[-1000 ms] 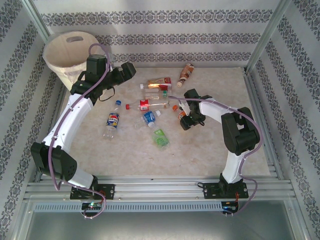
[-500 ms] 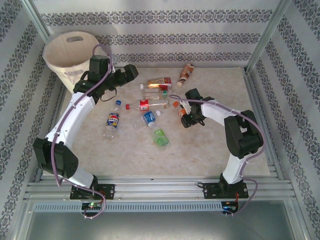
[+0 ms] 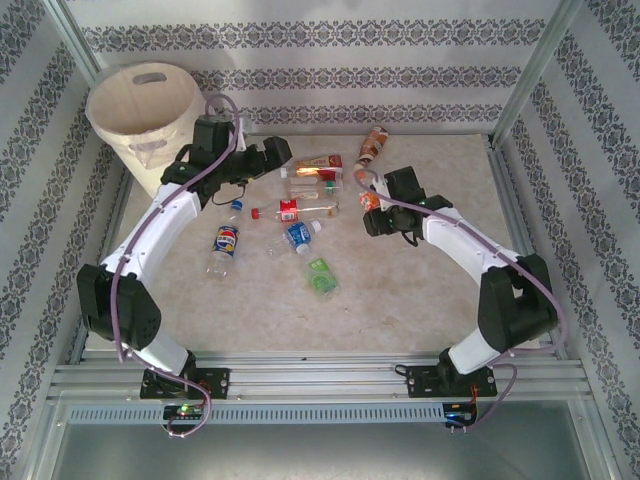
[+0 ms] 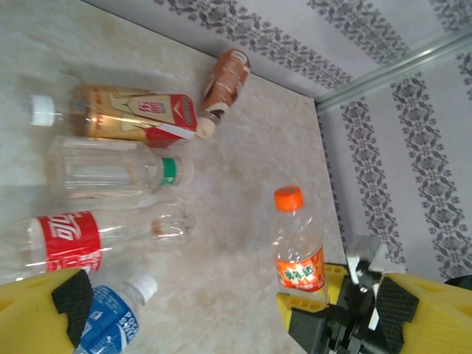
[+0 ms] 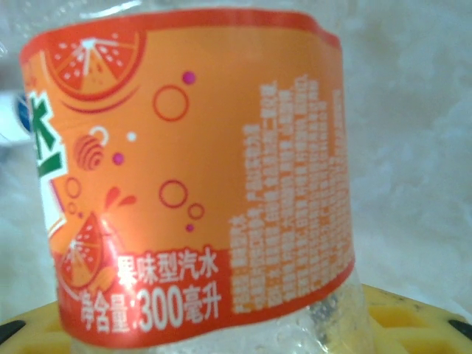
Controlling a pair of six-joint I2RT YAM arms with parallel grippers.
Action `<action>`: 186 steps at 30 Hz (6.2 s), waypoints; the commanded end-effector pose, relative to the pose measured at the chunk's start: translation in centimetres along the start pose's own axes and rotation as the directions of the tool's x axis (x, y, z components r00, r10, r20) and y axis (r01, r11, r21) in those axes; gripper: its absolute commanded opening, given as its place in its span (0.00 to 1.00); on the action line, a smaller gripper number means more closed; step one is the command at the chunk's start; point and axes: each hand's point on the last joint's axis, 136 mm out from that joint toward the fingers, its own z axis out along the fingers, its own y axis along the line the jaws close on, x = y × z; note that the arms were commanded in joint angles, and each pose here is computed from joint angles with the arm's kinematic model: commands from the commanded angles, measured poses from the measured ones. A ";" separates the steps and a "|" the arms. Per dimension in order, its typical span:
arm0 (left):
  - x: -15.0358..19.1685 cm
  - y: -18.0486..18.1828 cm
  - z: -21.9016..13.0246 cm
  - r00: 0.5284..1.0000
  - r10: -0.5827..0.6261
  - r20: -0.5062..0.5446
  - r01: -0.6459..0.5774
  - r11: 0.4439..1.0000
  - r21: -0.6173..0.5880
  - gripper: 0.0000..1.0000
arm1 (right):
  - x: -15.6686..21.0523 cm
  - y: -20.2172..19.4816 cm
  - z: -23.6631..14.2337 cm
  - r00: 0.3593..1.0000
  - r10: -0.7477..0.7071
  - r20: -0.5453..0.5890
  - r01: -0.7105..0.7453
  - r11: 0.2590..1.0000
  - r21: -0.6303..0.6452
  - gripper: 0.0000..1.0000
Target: Put the plastic bottles in the bin
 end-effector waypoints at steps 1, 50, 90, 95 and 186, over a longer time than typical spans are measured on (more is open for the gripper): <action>0.7 -2.0 1.8 0.999 0.039 -0.021 -0.037 0.994 0.099 1.00 | -3.3 1.5 -1.2 0.977 0.155 0.146 -0.138 0.983 -0.119 0.41; 5.3 -7.4 8.7 0.969 0.169 -0.182 -0.107 0.944 0.311 0.57 | -7.5 14.1 -7.2 0.969 0.112 0.222 0.061 0.759 -0.648 0.81; -17.7 0.4 -22.1 0.547 0.576 0.608 -0.012 0.731 -0.682 0.50 | -9.3 -1.2 -11.6 0.769 0.344 0.539 -0.282 0.939 -0.197 0.98; -21.1 4.5 -26.2 0.506 0.609 0.611 0.106 0.659 -0.745 0.50 | -9.3 -1.6 -11.3 0.758 0.375 0.534 -0.313 0.927 -0.207 0.98; 15.2 12.0 8.2 0.563 0.432 -0.705 -0.731 0.658 -0.180 0.83 | -1.2 1.7 -5.7 0.891 0.331 0.312 -0.255 0.932 -0.258 0.98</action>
